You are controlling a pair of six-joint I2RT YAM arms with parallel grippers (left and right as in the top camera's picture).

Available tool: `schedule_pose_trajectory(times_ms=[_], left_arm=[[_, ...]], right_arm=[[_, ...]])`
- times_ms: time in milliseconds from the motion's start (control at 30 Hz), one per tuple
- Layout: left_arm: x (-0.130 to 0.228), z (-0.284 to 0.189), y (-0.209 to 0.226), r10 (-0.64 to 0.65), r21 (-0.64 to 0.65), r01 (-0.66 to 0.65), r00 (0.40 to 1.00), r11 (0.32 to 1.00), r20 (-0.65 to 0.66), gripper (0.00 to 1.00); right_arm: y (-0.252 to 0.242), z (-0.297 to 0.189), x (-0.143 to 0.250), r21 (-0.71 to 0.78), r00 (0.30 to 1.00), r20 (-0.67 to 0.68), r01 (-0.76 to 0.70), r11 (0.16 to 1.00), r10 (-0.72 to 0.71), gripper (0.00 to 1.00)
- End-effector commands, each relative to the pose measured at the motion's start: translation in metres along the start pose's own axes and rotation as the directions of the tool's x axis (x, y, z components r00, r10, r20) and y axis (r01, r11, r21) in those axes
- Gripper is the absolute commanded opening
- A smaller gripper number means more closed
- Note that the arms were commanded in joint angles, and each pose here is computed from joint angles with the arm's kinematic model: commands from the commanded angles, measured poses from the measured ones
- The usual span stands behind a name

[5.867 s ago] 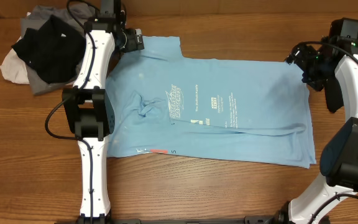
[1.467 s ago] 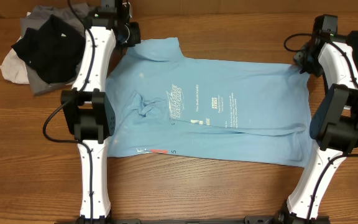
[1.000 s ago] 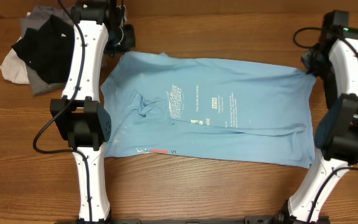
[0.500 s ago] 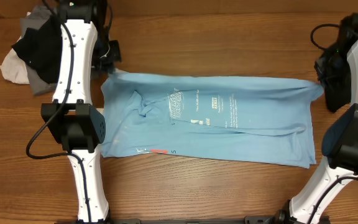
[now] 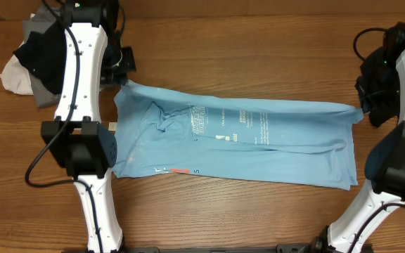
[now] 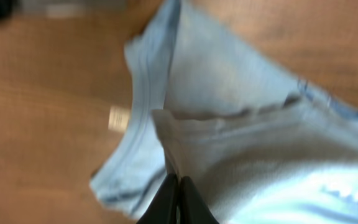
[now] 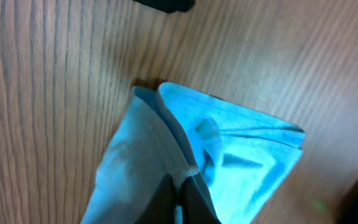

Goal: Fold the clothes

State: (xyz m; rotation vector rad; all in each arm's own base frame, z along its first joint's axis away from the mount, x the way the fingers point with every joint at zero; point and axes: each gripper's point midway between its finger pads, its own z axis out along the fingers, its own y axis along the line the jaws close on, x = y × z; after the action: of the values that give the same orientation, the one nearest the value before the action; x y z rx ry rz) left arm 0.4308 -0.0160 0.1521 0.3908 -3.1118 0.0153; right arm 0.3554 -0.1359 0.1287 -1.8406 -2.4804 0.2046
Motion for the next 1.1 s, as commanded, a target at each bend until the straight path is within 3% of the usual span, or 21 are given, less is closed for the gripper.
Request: schedule_pose_trajectory(times_ms=[0, 367, 533, 733, 900, 1067], left_arm=[[0.024, -0.017, 0.003, -0.002, -0.010, 0.002, 1.000, 1.000, -0.005, 0.04], [0.056, 0.013, 0.017, 0.001, -0.090, -0.014, 0.990, 0.996, -0.142, 0.04], [0.068, 0.022, 0.039, -0.069, -0.223, 0.032, 0.984, 0.974, -0.161, 0.04], [0.091, 0.030, 0.047, -0.081, -0.251, 0.023, 0.971, 0.968, -0.225, 0.04], [0.100, 0.030, 0.067, -0.136, -0.357, 0.056, 0.970, 0.932, -0.204, 0.04], [0.110, 0.036, 0.067, -0.117, -0.344, 0.024, 0.960, 0.939, -0.252, 0.04]], right_arm=[[-0.012, -0.036, -0.001, -0.060, 0.998, 0.052, -0.026, 0.998, 0.029, 0.04], [-0.034, -0.015, 0.006, 0.043, 0.999, 0.043, -0.022, 0.999, 0.021, 0.04], [-0.037, 0.006, 0.011, 0.077, 1.000, 0.021, -0.019, 0.997, 0.018, 0.04], [-0.052, 0.028, 0.018, 0.141, 0.998, 0.006, -0.070, 0.988, 0.070, 0.04], [-0.064, 0.028, 0.014, 0.139, 0.995, 0.019, -0.098, 0.985, 0.096, 0.04], [-0.074, 0.020, 0.002, 0.114, 0.997, 0.032, -0.080, 0.990, 0.077, 0.04]])
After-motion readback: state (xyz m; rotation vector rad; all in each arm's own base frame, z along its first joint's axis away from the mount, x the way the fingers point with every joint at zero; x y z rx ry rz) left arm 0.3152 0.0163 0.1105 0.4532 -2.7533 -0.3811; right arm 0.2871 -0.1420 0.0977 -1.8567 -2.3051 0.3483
